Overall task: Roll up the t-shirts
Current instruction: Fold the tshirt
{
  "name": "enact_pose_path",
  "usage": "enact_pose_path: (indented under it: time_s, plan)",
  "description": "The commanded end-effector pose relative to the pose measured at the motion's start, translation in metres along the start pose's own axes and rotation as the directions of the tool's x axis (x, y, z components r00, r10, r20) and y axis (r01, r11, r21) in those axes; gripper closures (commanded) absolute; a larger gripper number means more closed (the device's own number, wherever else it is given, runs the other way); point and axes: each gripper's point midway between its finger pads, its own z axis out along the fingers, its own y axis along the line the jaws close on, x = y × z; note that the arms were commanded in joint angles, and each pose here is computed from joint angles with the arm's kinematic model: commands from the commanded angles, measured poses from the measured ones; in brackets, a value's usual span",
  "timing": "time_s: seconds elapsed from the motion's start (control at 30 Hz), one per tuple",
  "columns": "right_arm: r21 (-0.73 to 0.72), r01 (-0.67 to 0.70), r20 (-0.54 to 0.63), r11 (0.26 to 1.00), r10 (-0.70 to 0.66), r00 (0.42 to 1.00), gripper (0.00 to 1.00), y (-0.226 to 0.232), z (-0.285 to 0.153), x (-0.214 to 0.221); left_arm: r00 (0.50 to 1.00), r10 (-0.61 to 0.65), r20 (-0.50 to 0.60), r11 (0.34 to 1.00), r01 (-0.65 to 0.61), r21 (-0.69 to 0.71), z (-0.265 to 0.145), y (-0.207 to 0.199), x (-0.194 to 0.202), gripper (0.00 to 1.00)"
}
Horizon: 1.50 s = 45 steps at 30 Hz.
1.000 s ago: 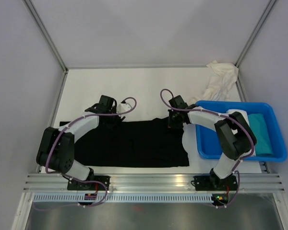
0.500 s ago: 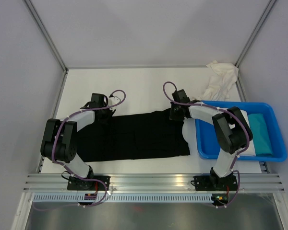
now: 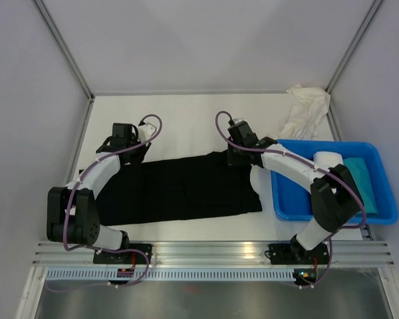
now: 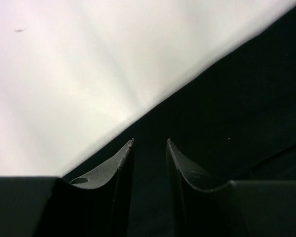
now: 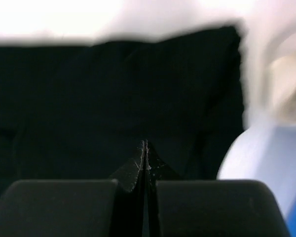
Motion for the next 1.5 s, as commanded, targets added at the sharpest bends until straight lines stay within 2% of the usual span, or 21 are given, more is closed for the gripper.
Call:
enact_pose_path:
  time_s: [0.0,0.03,0.13,0.27,0.33,0.37,0.53,0.6,0.73,0.83,0.97,1.03,1.1,1.23,1.37,1.47]
  plan:
    - [-0.053,-0.007,-0.104,0.999,0.002,0.995,1.00,0.011,-0.012,0.057,0.997,-0.079,0.020,0.995,0.080,-0.064,-0.029,0.024,-0.004,0.62]
    - [-0.053,-0.041,-0.139,0.998,0.034,0.990,1.00,0.009,-0.009,0.080,0.991,-0.131,0.005,0.986,0.131,-0.101,-0.034,0.043,0.011,0.61]
    - [-0.047,-0.087,-0.155,0.995,0.078,0.985,1.00,0.002,-0.007,0.101,0.972,-0.227,-0.058,0.963,0.215,-0.162,-0.034,0.072,0.056,0.62]
    - [0.028,-0.063,-0.238,0.998,0.068,0.969,1.00,-0.021,0.005,0.140,0.931,-0.333,-0.150,0.928,0.296,-0.226,-0.026,0.095,0.121,0.62]
    - [0.071,-0.048,-0.247,0.996,0.064,0.967,1.00,-0.032,0.010,0.149,0.906,-0.383,-0.182,0.904,0.328,-0.274,-0.018,0.109,0.150,0.62]
    - [0.076,-0.043,-0.251,0.996,0.061,0.966,1.00,-0.034,0.011,0.151,0.893,-0.391,-0.224,0.907,0.331,-0.260,-0.010,0.104,0.167,0.63]
    - [0.094,-0.040,-0.235,0.995,0.062,0.970,1.00,-0.038,0.011,0.139,0.874,-0.412,-0.256,0.895,0.337,-0.292,-0.002,0.108,0.198,0.63]
    - [0.119,-0.009,-0.224,0.993,0.035,0.974,1.00,-0.042,0.005,0.130,0.878,-0.413,-0.242,0.895,0.342,-0.288,-0.002,0.109,0.194,0.63]
    - [0.127,0.041,-0.151,0.991,-0.021,0.988,1.00,-0.036,-0.021,0.085,0.903,-0.405,-0.143,0.890,0.354,-0.286,-0.022,0.117,0.162,0.63]
    - [0.153,0.059,-0.138,0.986,-0.038,0.990,1.00,-0.038,-0.043,0.078,0.910,-0.405,-0.087,0.889,0.369,-0.270,-0.037,0.116,0.144,0.60]
    - [0.166,0.049,-0.202,0.985,-0.014,0.979,1.00,-0.043,-0.057,0.110,0.921,-0.391,0.000,0.883,0.374,-0.284,-0.062,0.121,0.118,0.55]
    - [0.082,-0.012,-0.260,0.997,0.033,0.965,0.99,-0.030,-0.053,0.142,0.922,-0.387,0.013,0.885,0.375,-0.276,-0.067,0.121,0.111,0.53]
    - [0.020,-0.073,-0.252,0.997,0.076,0.965,1.00,-0.019,-0.045,0.150,0.917,-0.399,0.011,0.888,0.389,-0.247,-0.070,0.115,0.108,0.53]
    - [0.061,-0.099,-0.311,0.993,0.113,0.944,1.00,-0.032,-0.026,0.186,0.911,-0.410,0.029,0.890,0.407,-0.206,-0.076,0.111,0.096,0.52]
    - [0.082,-0.079,-0.349,0.994,0.102,0.932,1.00,-0.035,-0.007,0.194,0.915,-0.402,0.030,0.894,0.399,-0.201,-0.080,0.110,0.093,0.52]
    - [0.080,-0.108,-0.319,0.991,0.128,0.939,1.00,-0.038,0.015,0.173,0.918,-0.397,0.027,0.897,0.394,-0.202,-0.082,0.110,0.094,0.52]
